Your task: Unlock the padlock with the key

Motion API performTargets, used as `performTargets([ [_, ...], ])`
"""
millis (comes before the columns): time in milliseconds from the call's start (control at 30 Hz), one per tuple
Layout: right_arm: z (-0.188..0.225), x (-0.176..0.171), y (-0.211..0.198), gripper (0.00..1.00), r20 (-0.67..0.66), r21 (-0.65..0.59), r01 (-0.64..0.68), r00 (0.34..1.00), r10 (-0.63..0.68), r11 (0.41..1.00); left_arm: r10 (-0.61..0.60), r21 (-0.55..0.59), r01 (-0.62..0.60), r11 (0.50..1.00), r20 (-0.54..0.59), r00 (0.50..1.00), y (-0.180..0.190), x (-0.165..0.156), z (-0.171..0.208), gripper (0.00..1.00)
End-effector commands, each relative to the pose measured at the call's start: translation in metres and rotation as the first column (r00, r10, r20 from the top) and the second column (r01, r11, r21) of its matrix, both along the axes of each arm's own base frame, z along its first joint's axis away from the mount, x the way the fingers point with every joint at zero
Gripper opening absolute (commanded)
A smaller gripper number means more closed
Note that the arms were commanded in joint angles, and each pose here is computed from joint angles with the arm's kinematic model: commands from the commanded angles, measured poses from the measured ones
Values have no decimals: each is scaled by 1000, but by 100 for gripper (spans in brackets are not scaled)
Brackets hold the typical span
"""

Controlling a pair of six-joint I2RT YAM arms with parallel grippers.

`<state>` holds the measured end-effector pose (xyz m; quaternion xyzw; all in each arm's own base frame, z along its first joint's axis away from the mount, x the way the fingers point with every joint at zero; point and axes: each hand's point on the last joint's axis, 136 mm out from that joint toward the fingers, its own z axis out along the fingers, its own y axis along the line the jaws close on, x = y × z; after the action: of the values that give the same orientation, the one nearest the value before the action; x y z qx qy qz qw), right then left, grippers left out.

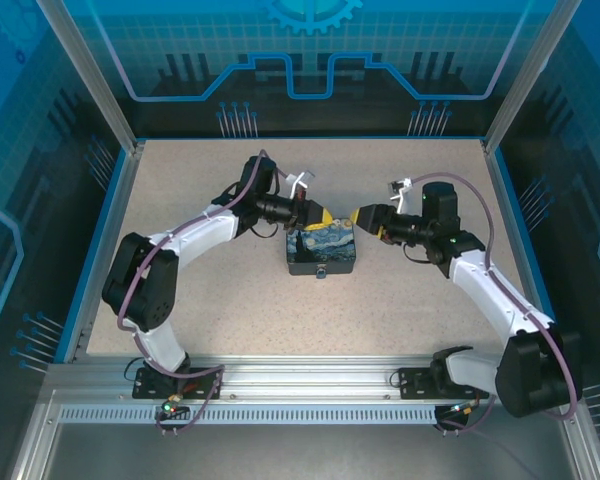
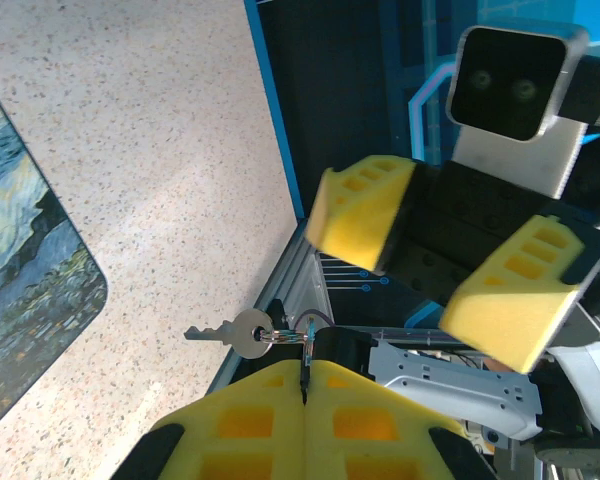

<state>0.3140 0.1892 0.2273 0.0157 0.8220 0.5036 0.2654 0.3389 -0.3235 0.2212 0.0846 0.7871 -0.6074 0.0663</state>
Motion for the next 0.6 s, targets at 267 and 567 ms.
performTargets([
  [267, 1, 12, 15, 49, 24, 69, -63, 998, 61, 996, -45, -63, 46, 997, 14, 999, -5, 3, 13, 0],
  [567, -1, 14, 33, 42, 27, 79, -106, 994, 104, 991, -41, -86, 41, 995, 1, 999, -9, 4, 9, 0],
])
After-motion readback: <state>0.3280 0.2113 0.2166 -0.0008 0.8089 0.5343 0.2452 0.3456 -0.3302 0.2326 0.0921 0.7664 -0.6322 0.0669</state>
